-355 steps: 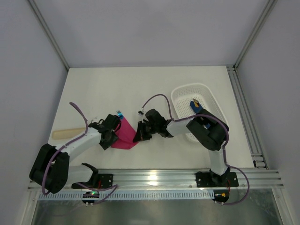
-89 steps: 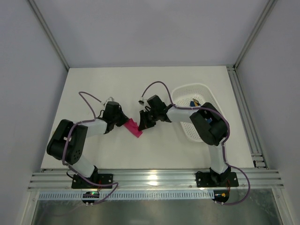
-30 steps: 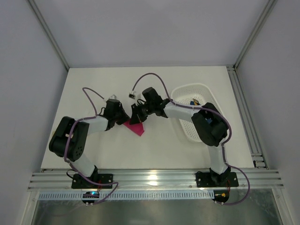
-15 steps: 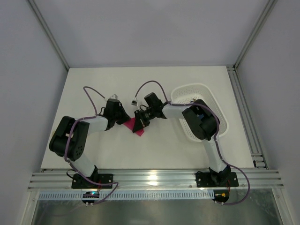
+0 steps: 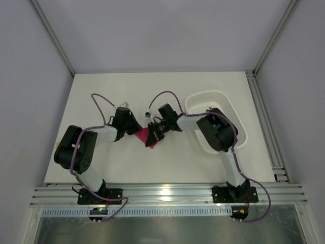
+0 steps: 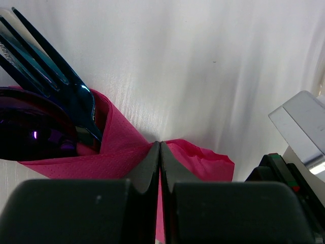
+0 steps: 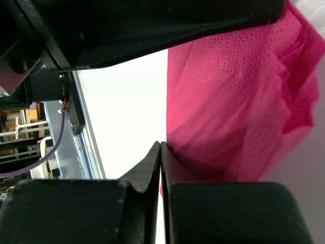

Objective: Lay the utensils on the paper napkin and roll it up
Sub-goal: Roll the napkin at the center of the board.

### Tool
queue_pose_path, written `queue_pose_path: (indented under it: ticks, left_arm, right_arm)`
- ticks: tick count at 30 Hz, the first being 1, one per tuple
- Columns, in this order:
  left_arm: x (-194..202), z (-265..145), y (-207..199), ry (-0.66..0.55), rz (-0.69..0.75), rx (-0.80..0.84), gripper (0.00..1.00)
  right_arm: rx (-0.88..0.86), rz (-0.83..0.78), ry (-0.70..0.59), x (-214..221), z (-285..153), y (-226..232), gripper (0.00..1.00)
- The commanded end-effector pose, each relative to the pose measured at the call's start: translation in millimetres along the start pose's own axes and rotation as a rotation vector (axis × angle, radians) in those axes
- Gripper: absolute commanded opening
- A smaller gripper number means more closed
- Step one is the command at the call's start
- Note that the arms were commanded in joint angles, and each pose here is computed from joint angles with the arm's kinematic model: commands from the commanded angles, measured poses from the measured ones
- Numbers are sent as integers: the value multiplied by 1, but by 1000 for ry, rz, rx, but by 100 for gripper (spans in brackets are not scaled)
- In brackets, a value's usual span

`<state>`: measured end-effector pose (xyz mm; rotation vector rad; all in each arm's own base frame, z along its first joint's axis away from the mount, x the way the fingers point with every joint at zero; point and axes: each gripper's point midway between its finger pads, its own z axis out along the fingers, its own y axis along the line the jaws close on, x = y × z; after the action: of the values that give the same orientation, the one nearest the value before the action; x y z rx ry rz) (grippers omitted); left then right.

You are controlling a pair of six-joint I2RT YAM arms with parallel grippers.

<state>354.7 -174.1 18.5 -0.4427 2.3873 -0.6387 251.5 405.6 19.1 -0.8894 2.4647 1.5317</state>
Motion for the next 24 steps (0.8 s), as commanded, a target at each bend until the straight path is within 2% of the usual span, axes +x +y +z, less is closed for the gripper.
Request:
queue_pose_path:
  ticks: [1, 15, 17, 18, 19, 24]
  left_arm:
    - [26, 3, 27, 82, 31, -85, 0]
    - [14, -1, 7, 37, 67, 16, 0]
    - [11, -3, 0, 22, 77, 51, 4]
    - [7, -4, -5, 5, 82, 74, 12]
    - [4, -5, -10, -7, 95, 94, 15]
    - [-18, -21, -32, -103, 121, 179, 21]
  right_arm:
    - [34, 38, -12, 4, 2, -8, 4]
    - [41, 229, -28, 33, 3, -21, 4]
    - [50, 238, -40, 32, 3, -23, 4]
    - [56, 251, -41, 34, 4, -25, 4]
    - [62, 254, -44, 34, 4, -26, 4]
    - [68, 278, -67, 34, 6, -28, 4]
